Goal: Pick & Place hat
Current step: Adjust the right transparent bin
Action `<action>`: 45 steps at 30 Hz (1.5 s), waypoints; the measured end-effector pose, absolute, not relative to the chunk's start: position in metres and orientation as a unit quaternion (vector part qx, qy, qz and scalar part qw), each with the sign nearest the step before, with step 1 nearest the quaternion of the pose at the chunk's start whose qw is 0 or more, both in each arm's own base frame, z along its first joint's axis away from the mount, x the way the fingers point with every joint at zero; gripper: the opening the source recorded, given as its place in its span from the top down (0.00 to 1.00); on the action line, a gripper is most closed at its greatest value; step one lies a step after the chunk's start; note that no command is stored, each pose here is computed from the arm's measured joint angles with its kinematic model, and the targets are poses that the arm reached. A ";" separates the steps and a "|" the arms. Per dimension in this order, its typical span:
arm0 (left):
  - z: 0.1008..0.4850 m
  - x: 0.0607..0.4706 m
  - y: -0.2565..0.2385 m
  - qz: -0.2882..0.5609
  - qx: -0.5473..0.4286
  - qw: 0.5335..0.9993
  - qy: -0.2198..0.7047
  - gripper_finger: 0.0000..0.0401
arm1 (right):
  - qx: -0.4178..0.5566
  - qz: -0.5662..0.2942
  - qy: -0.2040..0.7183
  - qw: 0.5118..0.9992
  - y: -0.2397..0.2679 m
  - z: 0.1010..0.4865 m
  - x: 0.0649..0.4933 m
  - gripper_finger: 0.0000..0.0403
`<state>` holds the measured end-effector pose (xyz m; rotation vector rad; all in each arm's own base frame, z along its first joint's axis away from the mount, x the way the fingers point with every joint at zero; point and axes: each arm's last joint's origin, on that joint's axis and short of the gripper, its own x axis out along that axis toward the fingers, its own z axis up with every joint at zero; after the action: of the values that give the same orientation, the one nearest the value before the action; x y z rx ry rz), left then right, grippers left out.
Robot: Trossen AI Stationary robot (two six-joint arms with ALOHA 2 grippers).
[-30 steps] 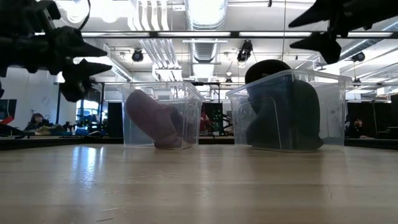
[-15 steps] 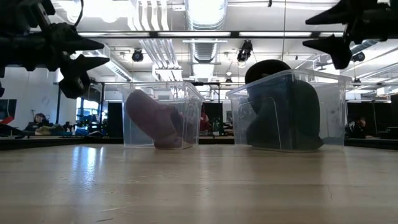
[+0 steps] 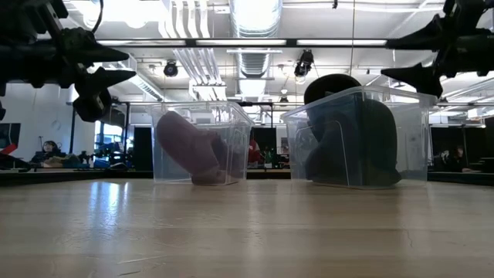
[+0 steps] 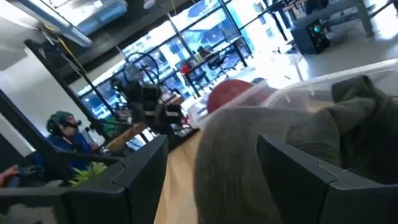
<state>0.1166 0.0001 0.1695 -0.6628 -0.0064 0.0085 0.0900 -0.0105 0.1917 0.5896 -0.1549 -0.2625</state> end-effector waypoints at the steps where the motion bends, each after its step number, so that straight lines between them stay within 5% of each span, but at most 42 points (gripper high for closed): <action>1: 0.171 0.116 0.000 0.002 -0.325 0.946 -0.008 0.69 | 0.292 -0.130 -0.074 0.945 -0.011 0.190 0.091 0.39; 11: 0.188 0.101 0.000 -0.030 -0.324 0.940 -0.100 0.69 | 0.334 0.075 -0.079 0.936 0.000 0.204 0.090 0.39; 17: 0.193 0.095 0.000 -0.041 -0.323 0.936 -0.132 0.69 | 0.389 0.054 0.009 0.919 0.001 0.199 0.087 0.39; 24: 0.193 0.094 0.000 -0.042 -0.323 0.936 -0.134 0.69 | 0.427 0.188 0.042 0.883 0.010 0.228 0.075 0.39; 31: 0.193 0.094 0.000 -0.042 -0.323 0.936 -0.134 0.69 | 0.406 0.071 0.152 0.898 0.007 0.221 0.067 0.39; 39: 0.192 0.094 0.000 -0.042 -0.323 0.936 -0.133 0.69 | 0.406 0.039 0.216 0.887 0.006 0.197 0.082 0.39; 45: 0.192 0.094 0.000 -0.042 -0.323 0.936 -0.133 0.69 | 0.388 0.038 0.170 0.905 0.004 0.190 0.101 0.39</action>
<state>0.0945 0.0000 0.1922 -0.6607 -0.2718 -0.0849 0.1013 0.0043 0.1899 0.8011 0.3505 0.0777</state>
